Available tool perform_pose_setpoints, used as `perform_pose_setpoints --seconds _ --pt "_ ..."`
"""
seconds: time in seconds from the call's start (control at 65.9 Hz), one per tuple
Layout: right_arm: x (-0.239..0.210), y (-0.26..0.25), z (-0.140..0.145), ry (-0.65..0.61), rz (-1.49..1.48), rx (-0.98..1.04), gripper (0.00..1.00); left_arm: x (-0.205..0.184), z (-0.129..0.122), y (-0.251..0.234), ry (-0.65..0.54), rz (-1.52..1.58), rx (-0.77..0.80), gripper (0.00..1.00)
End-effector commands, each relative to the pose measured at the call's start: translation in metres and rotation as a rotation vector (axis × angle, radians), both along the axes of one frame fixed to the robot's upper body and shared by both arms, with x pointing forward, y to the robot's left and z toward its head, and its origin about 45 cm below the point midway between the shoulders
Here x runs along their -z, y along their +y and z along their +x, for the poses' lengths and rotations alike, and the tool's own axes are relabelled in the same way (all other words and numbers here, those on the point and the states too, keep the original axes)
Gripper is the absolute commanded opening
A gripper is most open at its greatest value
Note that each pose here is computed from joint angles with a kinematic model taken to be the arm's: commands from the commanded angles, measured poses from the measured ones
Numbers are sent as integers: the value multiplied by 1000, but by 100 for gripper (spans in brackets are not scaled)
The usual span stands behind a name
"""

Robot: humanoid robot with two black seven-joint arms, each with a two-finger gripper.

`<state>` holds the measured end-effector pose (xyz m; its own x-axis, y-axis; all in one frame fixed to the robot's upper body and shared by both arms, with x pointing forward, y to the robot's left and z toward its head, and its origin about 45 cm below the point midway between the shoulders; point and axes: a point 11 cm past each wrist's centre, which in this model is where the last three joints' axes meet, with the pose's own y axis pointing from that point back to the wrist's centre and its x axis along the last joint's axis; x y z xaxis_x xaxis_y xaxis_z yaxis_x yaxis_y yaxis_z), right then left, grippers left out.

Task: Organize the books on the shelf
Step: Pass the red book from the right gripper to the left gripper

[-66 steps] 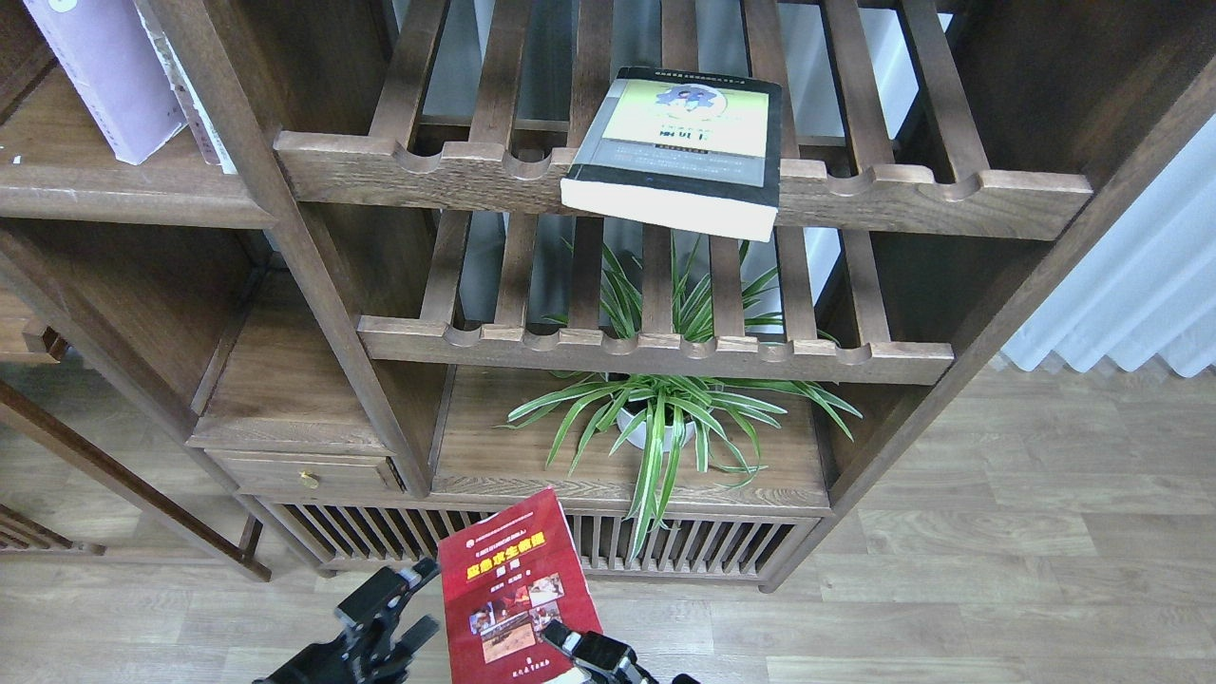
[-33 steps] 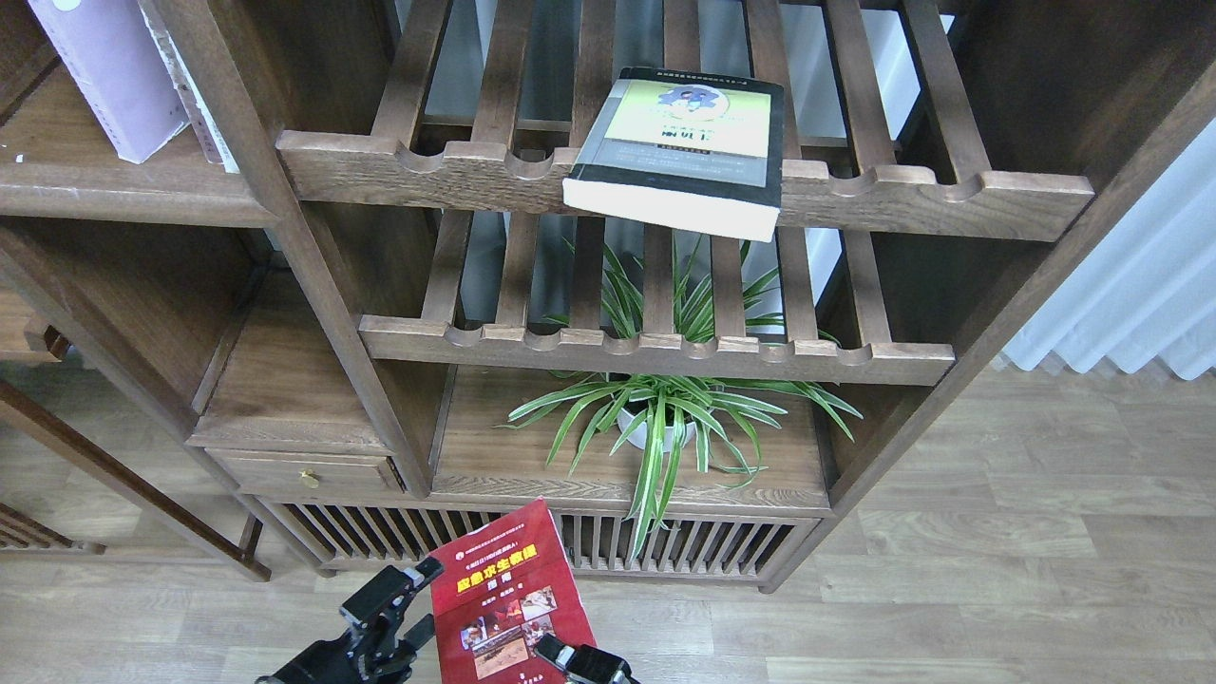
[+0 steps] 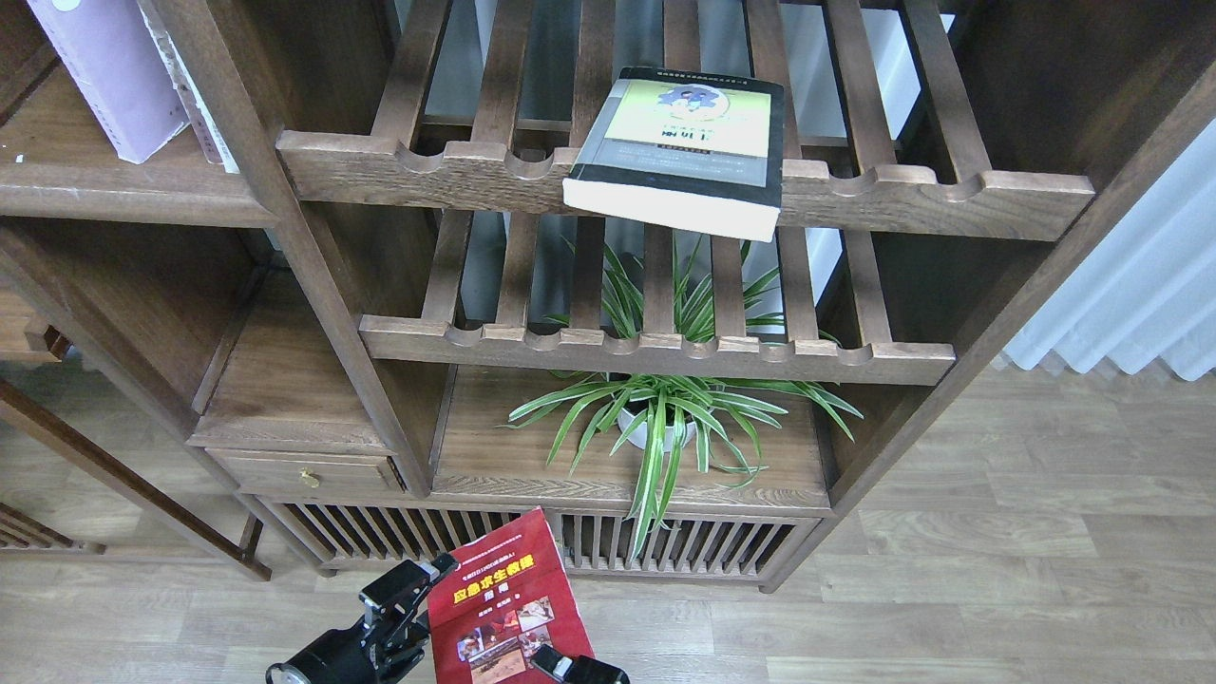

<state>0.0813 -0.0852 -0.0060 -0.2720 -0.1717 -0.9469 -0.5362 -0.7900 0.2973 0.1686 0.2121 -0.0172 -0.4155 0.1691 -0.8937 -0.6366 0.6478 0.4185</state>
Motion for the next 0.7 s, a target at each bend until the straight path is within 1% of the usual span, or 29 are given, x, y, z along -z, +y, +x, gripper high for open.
perform_pose_setpoints --seconds 0.0,0.137,0.152,0.197,0.273,0.334,0.349,0.44,0.546,0.683 --pt "0 0 0 0 0 -2 5 -1 3 -4 -7 -1 20 65" --pt "0 0 0 -1 0 -3 5 -1 2 -8 -5 -4 37 58" --pt "0 0 0 -1 0 -3 5 -1 1 -8 -3 -3 39 55" --pt "0 0 0 -1 0 -3 5 0 0 -7 -1 -1 40 52" --pt "0 0 0 0 0 -1 5 1 -1 -7 3 1 45 48" --pt "0 0 0 -1 0 -3 5 1 -1 -7 4 0 45 40" --pt "0 0 0 -1 0 -2 5 1 -1 -7 4 1 43 35" --pt "0 0 0 -1 0 -2 5 1 -1 -5 4 4 43 30" --pt "0 -2 4 -7 -2 8 6 1 -1 -1 6 11 42 21" --pt "-1 -3 10 -19 -6 9 6 1 -1 0 5 10 49 18"
